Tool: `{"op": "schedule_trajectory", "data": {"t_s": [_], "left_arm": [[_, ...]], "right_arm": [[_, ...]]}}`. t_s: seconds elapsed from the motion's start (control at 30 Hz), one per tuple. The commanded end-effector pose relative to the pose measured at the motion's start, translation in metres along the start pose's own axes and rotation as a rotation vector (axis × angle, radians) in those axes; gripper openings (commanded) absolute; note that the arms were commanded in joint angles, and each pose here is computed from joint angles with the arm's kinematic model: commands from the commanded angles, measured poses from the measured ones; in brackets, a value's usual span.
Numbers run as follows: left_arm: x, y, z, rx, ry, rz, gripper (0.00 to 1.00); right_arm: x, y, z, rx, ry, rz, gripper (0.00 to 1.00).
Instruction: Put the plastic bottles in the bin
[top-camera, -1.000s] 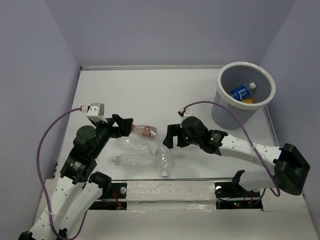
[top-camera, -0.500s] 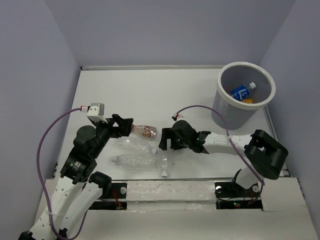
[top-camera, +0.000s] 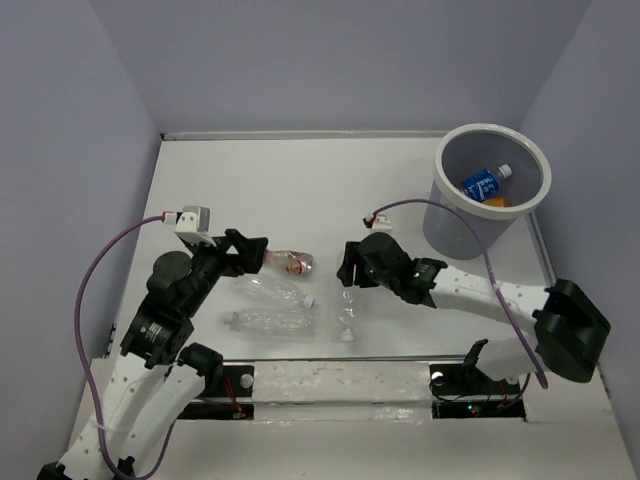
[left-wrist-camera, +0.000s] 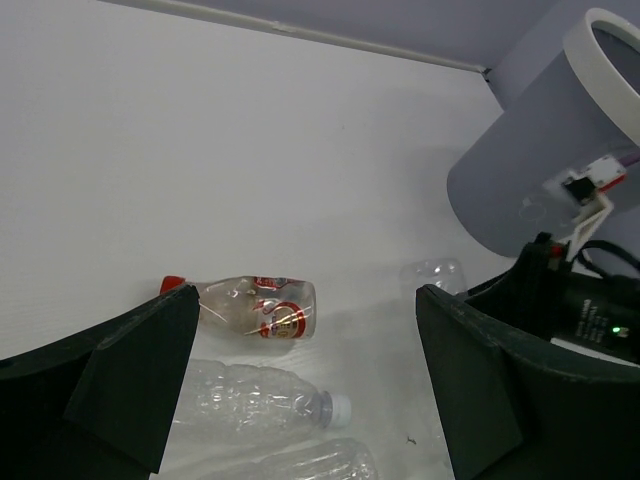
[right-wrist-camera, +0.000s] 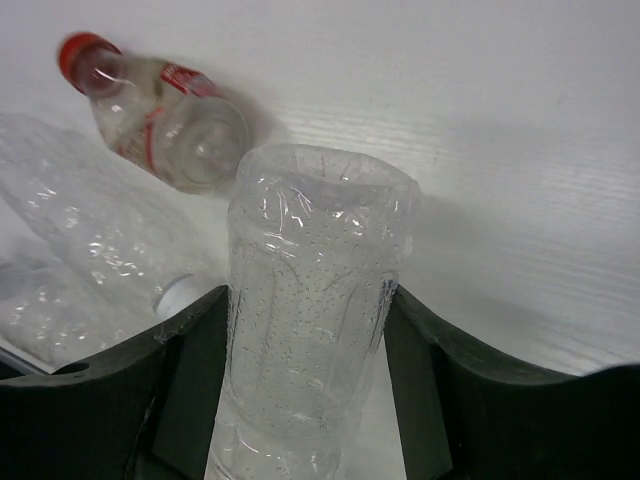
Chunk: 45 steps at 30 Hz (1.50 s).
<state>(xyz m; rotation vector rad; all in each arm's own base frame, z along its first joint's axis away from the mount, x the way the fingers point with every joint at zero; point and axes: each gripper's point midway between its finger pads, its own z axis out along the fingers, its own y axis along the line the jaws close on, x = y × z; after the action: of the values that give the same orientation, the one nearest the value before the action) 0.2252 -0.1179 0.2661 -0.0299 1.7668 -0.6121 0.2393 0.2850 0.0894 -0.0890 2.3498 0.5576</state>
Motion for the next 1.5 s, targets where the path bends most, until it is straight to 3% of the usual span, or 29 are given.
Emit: {"op": "schedule_trajectory", "data": {"t_s": [0.0,0.17,0.27,0.33,0.43,0.5,0.6,0.77,0.83,0.87,0.9,0.97,1.03,1.07,1.17,1.23,1.27,1.3,1.37,1.47], "left_arm": [[0.001,-0.008,0.002,0.047,0.000,0.007,0.99],[0.000,-0.009,0.000,0.055,-0.007,0.007,0.99],[0.000,-0.010,0.000,0.060,-0.006,0.010,0.99],[0.001,-0.010,0.000,0.064,-0.001,0.010,0.99],[-0.001,-0.012,-0.001,0.069,-0.012,0.007,0.99],[-0.002,-0.012,-0.002,0.071,-0.016,0.005,0.99],[-0.002,-0.013,-0.003,0.076,-0.017,0.004,0.99],[0.001,-0.014,-0.004,0.089,-0.011,0.003,0.99],[0.002,-0.016,-0.003,0.097,-0.002,0.001,0.99],[0.004,-0.017,-0.003,0.106,0.006,0.002,0.99],[0.003,-0.018,-0.003,0.110,0.006,0.003,0.99],[0.003,-0.018,-0.002,0.109,0.008,0.008,0.99],[0.001,-0.017,-0.003,0.103,-0.001,0.008,0.99],[-0.001,-0.014,-0.005,0.085,-0.016,0.004,0.99],[-0.011,-0.007,-0.013,0.041,-0.065,-0.018,0.98],[-0.021,0.007,-0.019,-0.040,-0.122,-0.039,0.98],[-0.026,0.015,-0.021,-0.089,-0.151,-0.061,0.98],[-0.029,0.018,-0.024,-0.108,-0.168,-0.071,0.97],[-0.035,0.024,-0.031,-0.137,-0.201,-0.091,0.96],[-0.043,0.033,-0.039,-0.185,-0.253,-0.121,0.95]], "right_arm": [[-0.129,0.007,-0.092,0.058,-0.372,-0.047,0.46],[-0.258,-0.017,-0.233,0.174,-0.796,-0.041,0.40],[-0.330,-0.074,-0.310,0.436,-1.082,0.026,0.39],[-0.363,-0.090,-0.353,0.523,-1.224,0.050,0.39],[-0.395,-0.125,-0.394,0.733,-1.382,0.043,0.40],[-0.406,-0.142,-0.396,0.832,-1.405,0.009,0.40],[-0.417,-0.168,-0.364,0.927,-1.351,-0.070,0.40],[-0.397,-0.201,-0.324,0.986,-1.267,-0.071,0.40],[-0.390,-0.213,-0.310,1.021,-1.229,-0.079,0.51],[-0.389,-0.215,-0.305,1.026,-1.211,-0.089,0.61],[-0.387,-0.217,-0.302,1.027,-1.191,-0.090,0.79],[-0.386,-0.211,-0.292,0.946,-1.130,-0.059,0.89],[-0.392,-0.186,-0.291,0.793,-1.122,-0.088,0.92],[-0.391,-0.172,-0.287,0.705,-1.094,-0.082,0.91],[-0.381,-0.107,-0.245,0.366,-0.931,-0.223,0.70],[-0.370,-0.061,-0.220,0.169,-0.828,-0.320,0.66],[-0.348,-0.039,-0.185,0.091,-0.702,-0.358,0.65],[-0.333,-0.027,-0.166,0.035,-0.638,-0.385,0.55],[-0.288,0.013,-0.123,-0.156,-0.480,-0.423,0.51],[-0.232,0.042,-0.078,-0.295,-0.315,-0.449,0.43]]}}
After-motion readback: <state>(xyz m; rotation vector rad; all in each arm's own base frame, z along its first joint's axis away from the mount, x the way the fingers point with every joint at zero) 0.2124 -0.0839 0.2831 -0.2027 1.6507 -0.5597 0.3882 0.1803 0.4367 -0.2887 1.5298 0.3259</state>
